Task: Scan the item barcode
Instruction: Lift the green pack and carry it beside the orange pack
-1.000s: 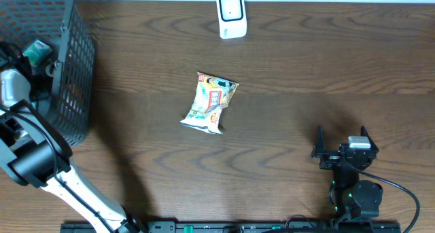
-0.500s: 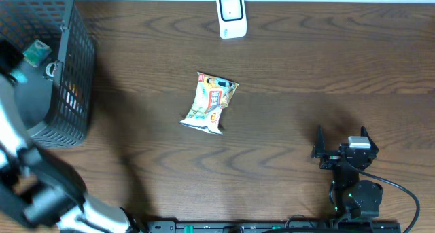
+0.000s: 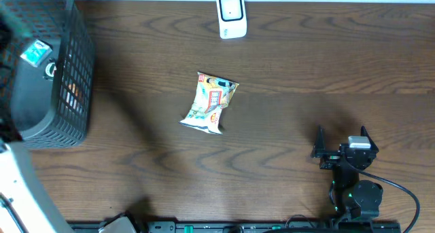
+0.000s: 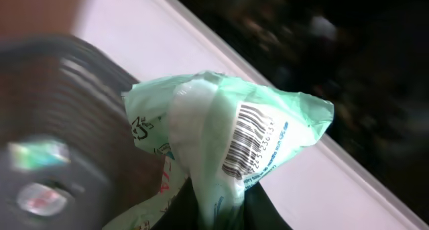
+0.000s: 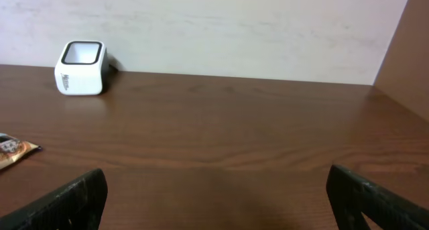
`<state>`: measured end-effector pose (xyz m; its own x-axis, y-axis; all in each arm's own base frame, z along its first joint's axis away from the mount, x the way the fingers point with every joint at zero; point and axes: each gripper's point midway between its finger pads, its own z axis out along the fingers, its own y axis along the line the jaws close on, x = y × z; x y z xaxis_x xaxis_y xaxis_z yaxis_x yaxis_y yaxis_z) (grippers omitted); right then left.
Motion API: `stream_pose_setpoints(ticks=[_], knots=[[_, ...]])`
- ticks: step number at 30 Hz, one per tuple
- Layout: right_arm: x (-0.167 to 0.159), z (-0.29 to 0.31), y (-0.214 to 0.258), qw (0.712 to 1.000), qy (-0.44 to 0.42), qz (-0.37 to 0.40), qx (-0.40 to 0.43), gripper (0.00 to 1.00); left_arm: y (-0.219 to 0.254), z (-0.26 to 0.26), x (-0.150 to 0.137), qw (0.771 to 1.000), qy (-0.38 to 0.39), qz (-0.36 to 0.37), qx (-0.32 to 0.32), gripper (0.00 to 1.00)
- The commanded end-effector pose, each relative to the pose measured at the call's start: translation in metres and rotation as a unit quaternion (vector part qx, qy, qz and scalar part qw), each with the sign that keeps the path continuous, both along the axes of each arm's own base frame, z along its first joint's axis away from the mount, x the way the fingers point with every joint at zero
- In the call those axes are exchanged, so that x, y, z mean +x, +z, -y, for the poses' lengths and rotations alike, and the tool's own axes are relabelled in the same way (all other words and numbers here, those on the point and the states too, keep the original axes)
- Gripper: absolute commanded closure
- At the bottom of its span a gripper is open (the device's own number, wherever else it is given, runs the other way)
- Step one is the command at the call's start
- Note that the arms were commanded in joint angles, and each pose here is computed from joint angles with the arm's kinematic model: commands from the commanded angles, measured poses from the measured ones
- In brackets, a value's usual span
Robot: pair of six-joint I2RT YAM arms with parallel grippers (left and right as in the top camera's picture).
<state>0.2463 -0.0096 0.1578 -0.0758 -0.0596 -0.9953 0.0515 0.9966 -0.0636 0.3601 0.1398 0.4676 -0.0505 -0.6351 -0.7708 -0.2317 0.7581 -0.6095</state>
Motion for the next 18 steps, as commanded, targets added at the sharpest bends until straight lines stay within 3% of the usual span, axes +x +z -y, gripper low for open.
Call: stream_pose_setpoints(ticks=[1,6,12,14,18], knots=[[0.000,-0.001,-0.001,1.000,0.001,-0.002,0.001,0.01,0.009,0.068,0.000,0.994,-0.108,0.008,-0.009,0.93],[0.000,-0.001,-0.001,1.000,0.001,-0.002,0.001,0.01,-0.021,0.143,0.012,0.968,-0.235,-0.040,0.082,0.94],[0.000,-0.001,-0.001,1.000,0.001,-0.002,0.001,0.01,-0.098,0.218,0.024,0.912,-0.366,-0.144,0.115,0.93],[0.000,-0.001,-0.001,1.000,0.001,-0.002,0.001,0.01,-0.120,0.234,0.028,0.893,-0.396,-0.171,0.125,0.93],[0.000,-0.001,-0.001,1.000,0.001,-0.002,0.001,0.01,-0.168,0.243,0.044,0.880,-0.382,-0.246,0.142,0.92]])
